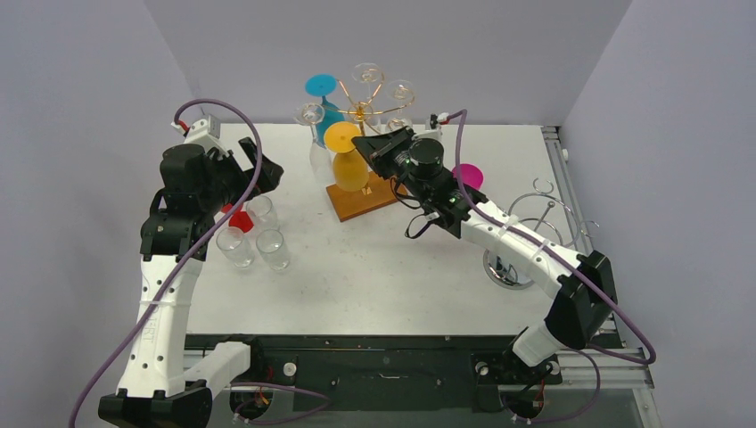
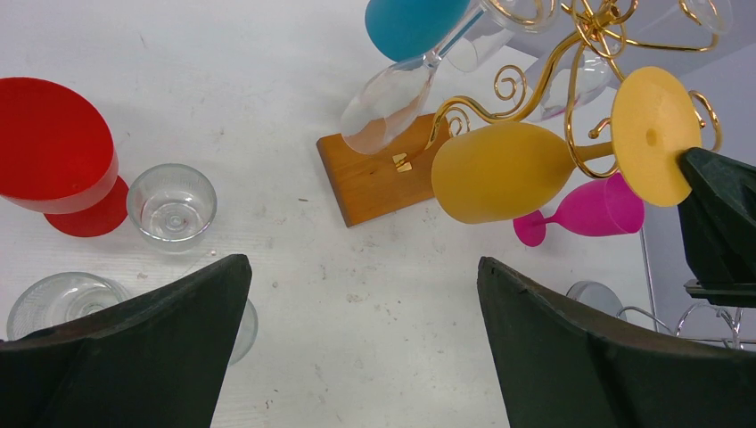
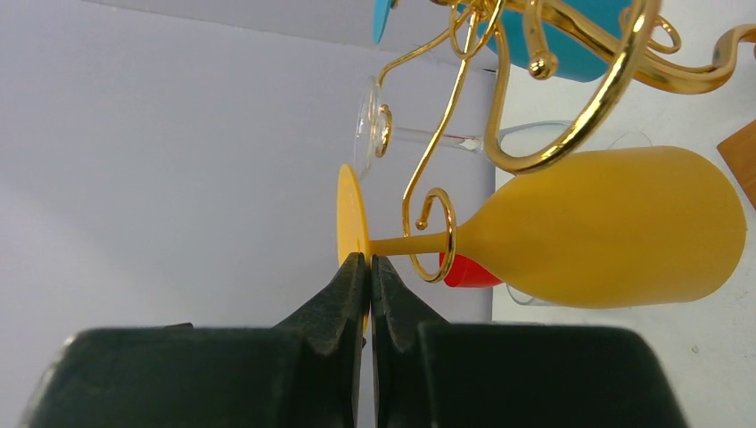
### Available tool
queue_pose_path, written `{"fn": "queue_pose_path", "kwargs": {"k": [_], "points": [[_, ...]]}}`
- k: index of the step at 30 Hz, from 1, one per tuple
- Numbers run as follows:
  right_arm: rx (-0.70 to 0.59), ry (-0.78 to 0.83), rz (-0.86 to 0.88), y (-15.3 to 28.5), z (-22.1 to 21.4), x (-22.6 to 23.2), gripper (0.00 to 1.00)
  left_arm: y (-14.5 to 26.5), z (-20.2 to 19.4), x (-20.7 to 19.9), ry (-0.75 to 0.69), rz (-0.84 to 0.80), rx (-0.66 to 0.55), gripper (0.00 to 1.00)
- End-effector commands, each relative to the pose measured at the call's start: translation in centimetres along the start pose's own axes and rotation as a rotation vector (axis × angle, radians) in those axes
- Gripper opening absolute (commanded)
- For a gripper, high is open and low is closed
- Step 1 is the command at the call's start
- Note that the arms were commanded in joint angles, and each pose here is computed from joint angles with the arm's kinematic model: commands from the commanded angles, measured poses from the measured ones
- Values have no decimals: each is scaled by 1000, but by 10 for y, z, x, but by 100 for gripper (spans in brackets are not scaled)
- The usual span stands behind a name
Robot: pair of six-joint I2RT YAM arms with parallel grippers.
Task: Take the wine glass off the wine glass rack
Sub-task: Pick up the wine glass from the wine rack.
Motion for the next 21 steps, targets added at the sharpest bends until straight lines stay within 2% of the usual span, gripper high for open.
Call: {"fn": "queue_pose_path", "kwargs": {"k": [1,15,21], "points": [[-7,-8,94,-3,-3,31,0,3,14,-7,-5,-33,-60,96],[-1,7,82,-12,-8,29,0,3,13,-7,-4,-33,-61,96],[-36,9,74,-14,-4,26,0,4,12,-7,-5,-35,-63,96]]}}
Point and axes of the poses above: each gripper's point midway between its finger pads, its own y axis back along the fingers, its own x axis along the line the jaws close on, z = x × y, the point moved 3 cm from there along y, back along the fingers, and after that the axes turned 14 degrees about -y, right-handed, at the moved point
